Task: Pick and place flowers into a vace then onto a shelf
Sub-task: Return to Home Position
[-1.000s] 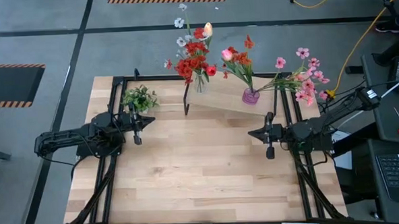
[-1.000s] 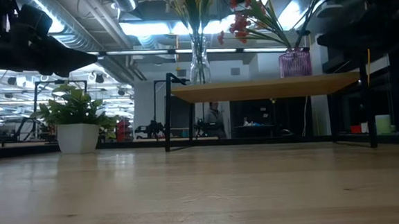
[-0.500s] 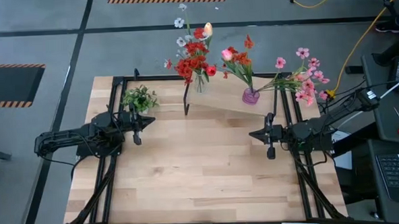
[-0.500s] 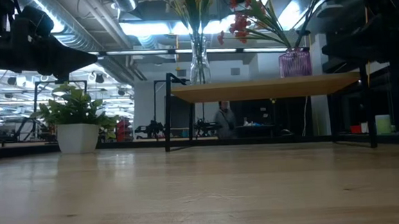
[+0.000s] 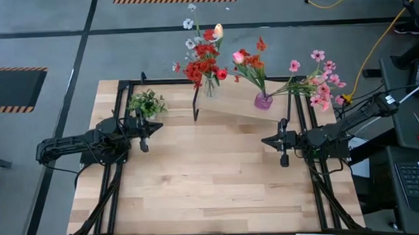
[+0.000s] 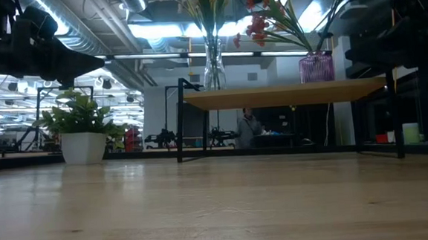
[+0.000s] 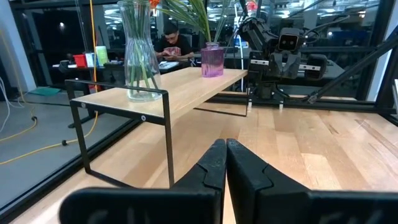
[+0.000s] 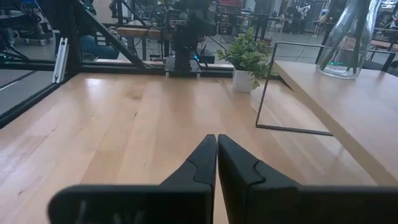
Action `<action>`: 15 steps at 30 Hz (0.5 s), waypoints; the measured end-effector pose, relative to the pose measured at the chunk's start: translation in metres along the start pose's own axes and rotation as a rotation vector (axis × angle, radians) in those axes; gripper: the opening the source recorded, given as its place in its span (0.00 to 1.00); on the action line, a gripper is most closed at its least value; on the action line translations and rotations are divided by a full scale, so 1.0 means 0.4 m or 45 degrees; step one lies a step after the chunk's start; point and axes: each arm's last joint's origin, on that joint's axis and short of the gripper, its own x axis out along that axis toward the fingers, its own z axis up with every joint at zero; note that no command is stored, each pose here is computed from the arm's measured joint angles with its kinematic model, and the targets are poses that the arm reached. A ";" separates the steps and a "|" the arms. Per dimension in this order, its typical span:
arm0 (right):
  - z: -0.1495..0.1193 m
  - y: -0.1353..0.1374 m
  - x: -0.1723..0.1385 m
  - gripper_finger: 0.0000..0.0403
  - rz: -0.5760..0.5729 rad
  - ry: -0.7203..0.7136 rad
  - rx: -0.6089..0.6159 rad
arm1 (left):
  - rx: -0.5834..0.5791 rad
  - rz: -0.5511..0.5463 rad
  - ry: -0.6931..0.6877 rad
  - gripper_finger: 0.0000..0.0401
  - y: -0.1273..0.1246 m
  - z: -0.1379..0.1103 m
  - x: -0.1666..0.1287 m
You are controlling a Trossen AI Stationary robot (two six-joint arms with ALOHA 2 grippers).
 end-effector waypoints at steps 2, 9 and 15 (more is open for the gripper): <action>0.000 0.000 0.000 0.05 0.000 0.000 0.000 | 0.000 0.000 0.000 0.02 0.000 0.000 0.000; 0.000 0.000 0.000 0.05 0.000 0.000 0.001 | 0.000 0.000 0.000 0.02 0.000 0.000 0.000; 0.002 0.004 -0.003 0.05 0.026 -0.007 -0.002 | 0.000 0.000 0.000 0.01 0.000 0.000 0.000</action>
